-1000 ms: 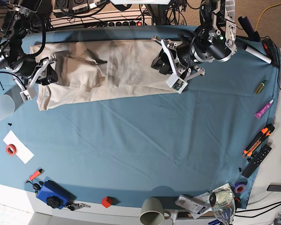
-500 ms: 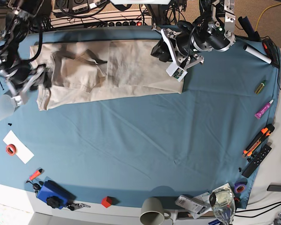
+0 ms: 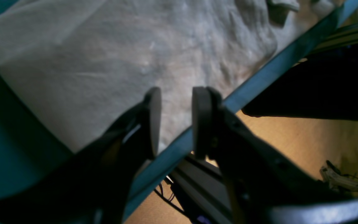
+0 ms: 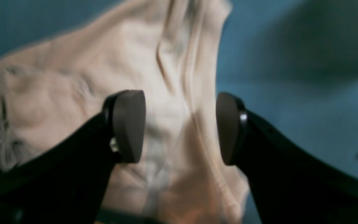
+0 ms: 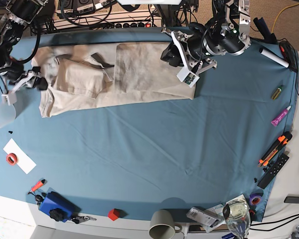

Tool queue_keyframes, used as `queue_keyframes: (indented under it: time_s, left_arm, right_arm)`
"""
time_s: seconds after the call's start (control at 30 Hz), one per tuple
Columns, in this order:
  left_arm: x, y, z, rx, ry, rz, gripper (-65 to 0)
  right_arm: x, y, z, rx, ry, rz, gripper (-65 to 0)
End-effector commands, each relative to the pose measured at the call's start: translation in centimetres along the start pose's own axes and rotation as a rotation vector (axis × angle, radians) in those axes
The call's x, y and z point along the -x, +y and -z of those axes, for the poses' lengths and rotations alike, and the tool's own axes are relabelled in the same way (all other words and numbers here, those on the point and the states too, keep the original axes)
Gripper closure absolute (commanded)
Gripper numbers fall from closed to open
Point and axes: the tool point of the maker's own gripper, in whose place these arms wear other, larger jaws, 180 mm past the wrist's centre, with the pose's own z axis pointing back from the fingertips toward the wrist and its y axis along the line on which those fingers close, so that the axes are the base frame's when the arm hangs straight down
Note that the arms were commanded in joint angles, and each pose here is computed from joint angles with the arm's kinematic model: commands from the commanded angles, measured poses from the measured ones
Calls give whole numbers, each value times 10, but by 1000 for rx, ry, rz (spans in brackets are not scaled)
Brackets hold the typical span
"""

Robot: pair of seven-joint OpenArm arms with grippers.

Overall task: Fold the T-shirt properly
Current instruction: 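Grasp the other strip end with the right gripper and lift it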

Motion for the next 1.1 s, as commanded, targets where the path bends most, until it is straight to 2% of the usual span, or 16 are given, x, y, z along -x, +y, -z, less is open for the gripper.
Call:
queue_keyframes:
  time_s: [0.0, 0.17, 0.37, 0.5, 0.7, 0.83, 0.97, 1.07]
  left_arm:
    - [-10, -6, -3, 17, -41, 11, -165]
    - [-10, -6, -3, 17, -41, 10, -165]
    - [-10, -6, -3, 17, -41, 10, -165]
    - [-10, -6, -3, 17, -42, 11, -165]
    - [-10, -6, -3, 22, -44, 9, -165]
    - [-12, -9, -3, 36, -50, 3, -165]
    - [-12, -9, -3, 36, -52, 5, -165]
    - [-13, -9, -3, 36, -53, 5, -165]
  right_arm:
    - [-14, -2, -6, -10, -43, -17, -355]
    - [1, -9, 1, -16, -5, 24, -355]
    - [-4, -24, 1, 64, -29, -33, -355]
    - [-10, -27, 1, 81, -43, -43, -355]
    - [1, -32, 6, 92, 4, -21, -354]
    - [34, -28, 19, 13, 110, 71, -354]
    - [45, -9, 35, -117, 106, 153, -354]
    - [54, 4, 45, -164, 147, 149, -354]
